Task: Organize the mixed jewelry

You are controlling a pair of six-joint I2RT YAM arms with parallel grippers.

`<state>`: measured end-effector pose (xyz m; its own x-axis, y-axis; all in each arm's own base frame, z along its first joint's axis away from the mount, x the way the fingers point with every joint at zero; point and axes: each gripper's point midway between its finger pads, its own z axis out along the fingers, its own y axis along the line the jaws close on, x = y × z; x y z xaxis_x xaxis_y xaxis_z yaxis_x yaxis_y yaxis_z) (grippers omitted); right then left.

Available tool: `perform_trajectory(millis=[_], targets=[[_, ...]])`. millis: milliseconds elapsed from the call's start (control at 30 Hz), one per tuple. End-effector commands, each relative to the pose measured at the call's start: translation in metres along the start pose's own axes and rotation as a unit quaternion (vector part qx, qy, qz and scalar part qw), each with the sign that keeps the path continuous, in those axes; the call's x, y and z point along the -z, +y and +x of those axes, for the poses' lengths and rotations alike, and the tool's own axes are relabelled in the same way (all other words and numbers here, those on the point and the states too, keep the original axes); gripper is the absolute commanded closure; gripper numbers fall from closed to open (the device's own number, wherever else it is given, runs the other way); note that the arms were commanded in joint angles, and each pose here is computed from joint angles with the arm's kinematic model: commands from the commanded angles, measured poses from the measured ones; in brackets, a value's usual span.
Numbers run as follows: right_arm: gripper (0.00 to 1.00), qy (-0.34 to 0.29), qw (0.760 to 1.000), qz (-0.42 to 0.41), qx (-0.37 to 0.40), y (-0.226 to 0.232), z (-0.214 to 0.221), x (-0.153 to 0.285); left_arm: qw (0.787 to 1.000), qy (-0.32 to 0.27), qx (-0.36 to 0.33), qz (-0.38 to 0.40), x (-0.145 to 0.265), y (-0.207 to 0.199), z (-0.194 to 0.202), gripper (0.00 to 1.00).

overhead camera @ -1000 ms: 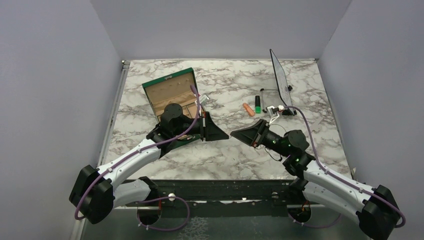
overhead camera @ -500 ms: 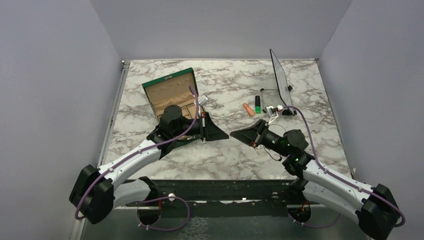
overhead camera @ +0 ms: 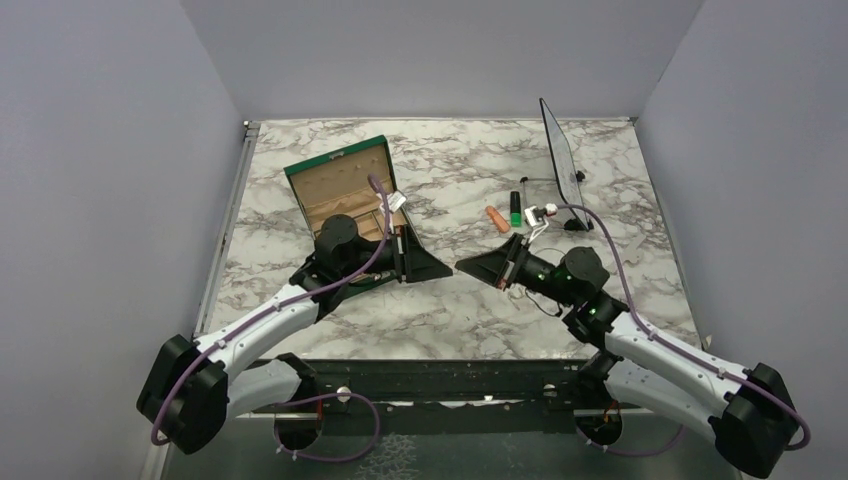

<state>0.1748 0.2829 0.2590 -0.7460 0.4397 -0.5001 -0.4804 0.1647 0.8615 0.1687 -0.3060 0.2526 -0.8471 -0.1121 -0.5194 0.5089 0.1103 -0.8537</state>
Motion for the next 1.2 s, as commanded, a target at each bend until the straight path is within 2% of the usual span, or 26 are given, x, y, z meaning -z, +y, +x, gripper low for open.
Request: perform_trajectory(millis=[0,67,133,233,300,367,467,700,800,933,1033,1167], targets=[[0.99,0.018,0.999,0.041,0.029,-0.001,-0.007,-0.01,0.997,-0.068,-0.009,-0.034,0.018,0.013,-0.019,0.54],[0.99,0.04,0.995,0.075,0.051,-0.013,-0.006,-0.016,0.991,-0.1,0.003,-0.091,0.033,0.036,-0.026,0.35],[0.99,0.068,0.989,0.112,0.066,-0.027,-0.005,-0.024,0.975,-0.137,-0.002,-0.174,0.054,0.061,-0.037,0.27],[0.99,0.102,0.98,0.158,0.068,-0.049,0.001,-0.036,0.94,-0.181,-0.03,-0.289,0.09,0.083,-0.05,0.17],[0.99,0.117,0.974,0.182,0.071,-0.06,0.006,-0.046,0.908,-0.21,-0.051,-0.359,0.115,0.091,-0.06,0.15],[0.99,0.126,0.965,0.215,0.084,-0.071,0.01,-0.057,0.866,-0.239,-0.069,-0.433,0.145,0.098,-0.07,0.14],[0.99,0.146,0.946,0.27,0.107,-0.091,0.023,-0.079,0.819,-0.258,-0.088,-0.505,0.179,0.101,-0.075,0.14],[0.99,0.17,0.896,0.362,0.193,-0.115,0.046,-0.141,0.745,-0.306,-0.122,-0.58,0.233,0.093,-0.075,0.14],[0.99,0.177,0.88,0.382,0.219,-0.121,0.06,-0.161,0.721,-0.326,-0.122,-0.598,0.25,0.091,-0.072,0.14],[0.99,0.186,0.862,0.402,0.247,-0.131,0.072,-0.182,0.701,-0.345,-0.121,-0.613,0.265,0.09,-0.067,0.14],[0.99,0.182,0.847,0.42,0.269,-0.142,0.076,-0.193,0.699,-0.347,-0.121,-0.613,0.268,0.088,-0.066,0.14],[0.99,0.169,0.841,0.426,0.287,-0.146,0.078,-0.206,0.693,-0.349,-0.116,-0.62,0.271,0.092,-0.064,0.14]])
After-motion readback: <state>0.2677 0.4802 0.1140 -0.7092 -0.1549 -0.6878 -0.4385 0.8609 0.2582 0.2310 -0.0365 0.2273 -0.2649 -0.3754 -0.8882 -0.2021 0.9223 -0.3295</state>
